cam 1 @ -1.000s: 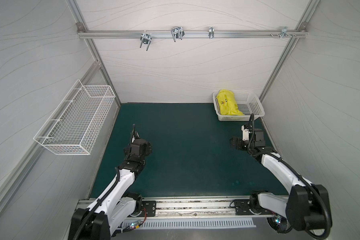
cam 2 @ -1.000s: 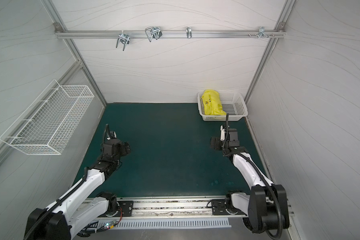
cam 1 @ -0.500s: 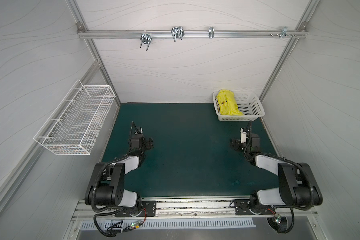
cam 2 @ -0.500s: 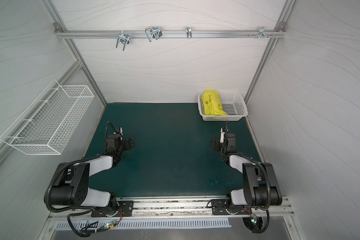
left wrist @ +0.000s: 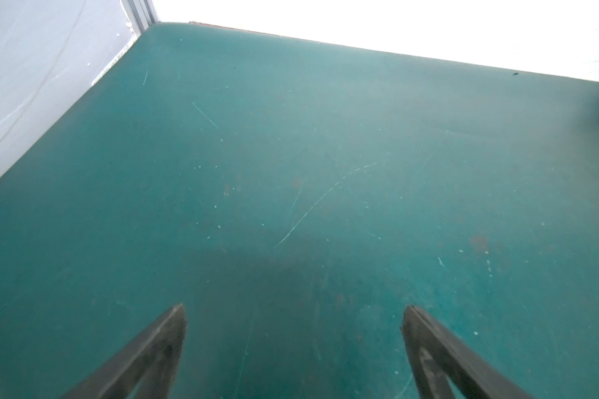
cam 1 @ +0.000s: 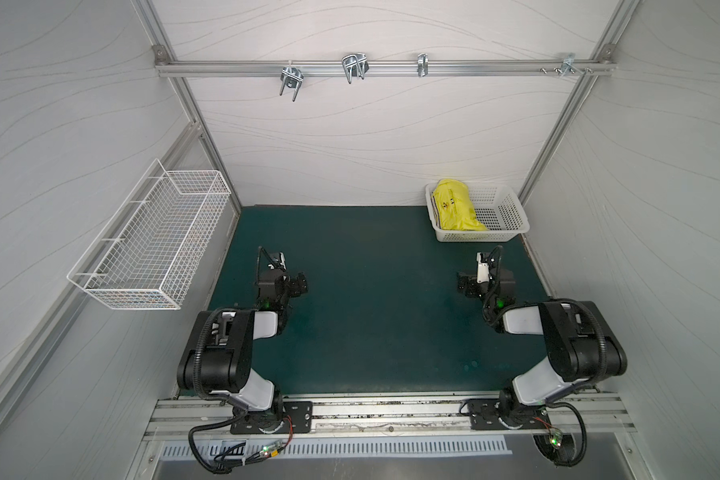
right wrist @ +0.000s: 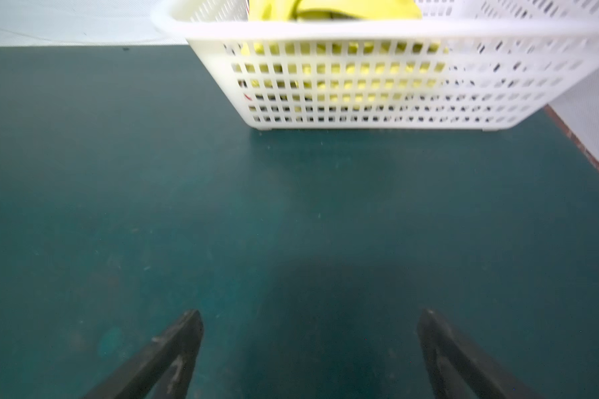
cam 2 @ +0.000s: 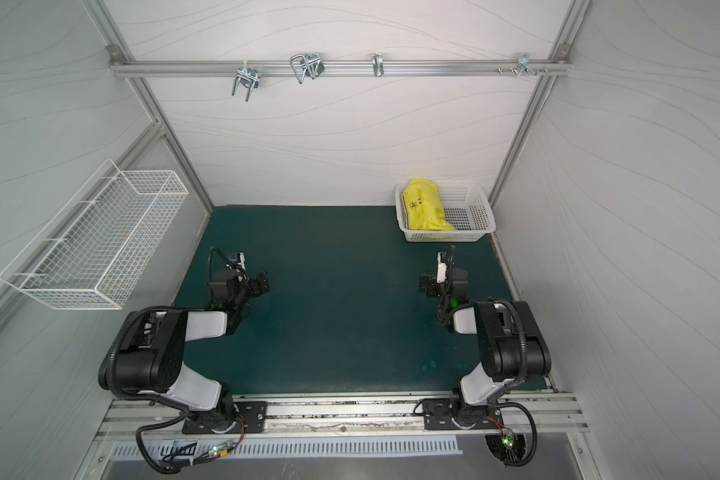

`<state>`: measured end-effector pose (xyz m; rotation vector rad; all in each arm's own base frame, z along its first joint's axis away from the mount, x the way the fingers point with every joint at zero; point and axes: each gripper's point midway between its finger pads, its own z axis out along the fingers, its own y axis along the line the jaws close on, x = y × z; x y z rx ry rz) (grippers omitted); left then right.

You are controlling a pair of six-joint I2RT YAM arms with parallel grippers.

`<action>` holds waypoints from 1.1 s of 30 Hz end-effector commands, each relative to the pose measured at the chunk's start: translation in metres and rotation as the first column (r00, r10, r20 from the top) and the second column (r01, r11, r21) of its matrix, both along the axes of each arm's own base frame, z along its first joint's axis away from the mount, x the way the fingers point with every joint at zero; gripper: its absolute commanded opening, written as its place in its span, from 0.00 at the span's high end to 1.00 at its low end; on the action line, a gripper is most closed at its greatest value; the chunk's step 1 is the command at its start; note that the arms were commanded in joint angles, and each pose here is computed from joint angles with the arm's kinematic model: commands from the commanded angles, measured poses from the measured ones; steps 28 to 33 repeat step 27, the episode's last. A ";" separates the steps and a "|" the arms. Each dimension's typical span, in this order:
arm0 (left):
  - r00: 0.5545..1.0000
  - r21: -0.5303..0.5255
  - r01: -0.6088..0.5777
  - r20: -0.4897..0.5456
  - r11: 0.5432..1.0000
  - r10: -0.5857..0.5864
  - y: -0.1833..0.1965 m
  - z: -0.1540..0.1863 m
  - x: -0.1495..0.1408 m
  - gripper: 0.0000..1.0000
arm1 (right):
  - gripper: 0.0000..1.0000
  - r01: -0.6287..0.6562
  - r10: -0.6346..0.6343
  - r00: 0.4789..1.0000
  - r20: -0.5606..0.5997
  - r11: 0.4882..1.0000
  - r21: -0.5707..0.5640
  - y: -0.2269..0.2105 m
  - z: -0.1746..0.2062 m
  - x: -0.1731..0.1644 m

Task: Roll up the long pants
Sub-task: Reset both arms

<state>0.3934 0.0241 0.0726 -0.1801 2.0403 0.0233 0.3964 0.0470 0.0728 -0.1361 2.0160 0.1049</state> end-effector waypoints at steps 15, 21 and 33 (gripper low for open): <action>0.998 0.024 0.010 0.068 1.000 -0.012 0.000 0.016 0.009 0.00 | 0.01 -0.042 0.042 0.998 0.037 0.999 -0.001 0.006 0.010 0.005; 0.998 0.024 0.012 0.057 1.000 -0.013 0.000 0.015 0.011 0.00 | 0.01 -0.044 0.044 0.998 0.036 0.999 -0.001 0.006 0.009 0.005; 0.998 0.026 0.014 0.064 1.000 -0.016 0.000 0.016 0.009 0.00 | 0.01 -0.042 0.042 0.998 0.037 0.999 -0.001 0.006 0.010 0.005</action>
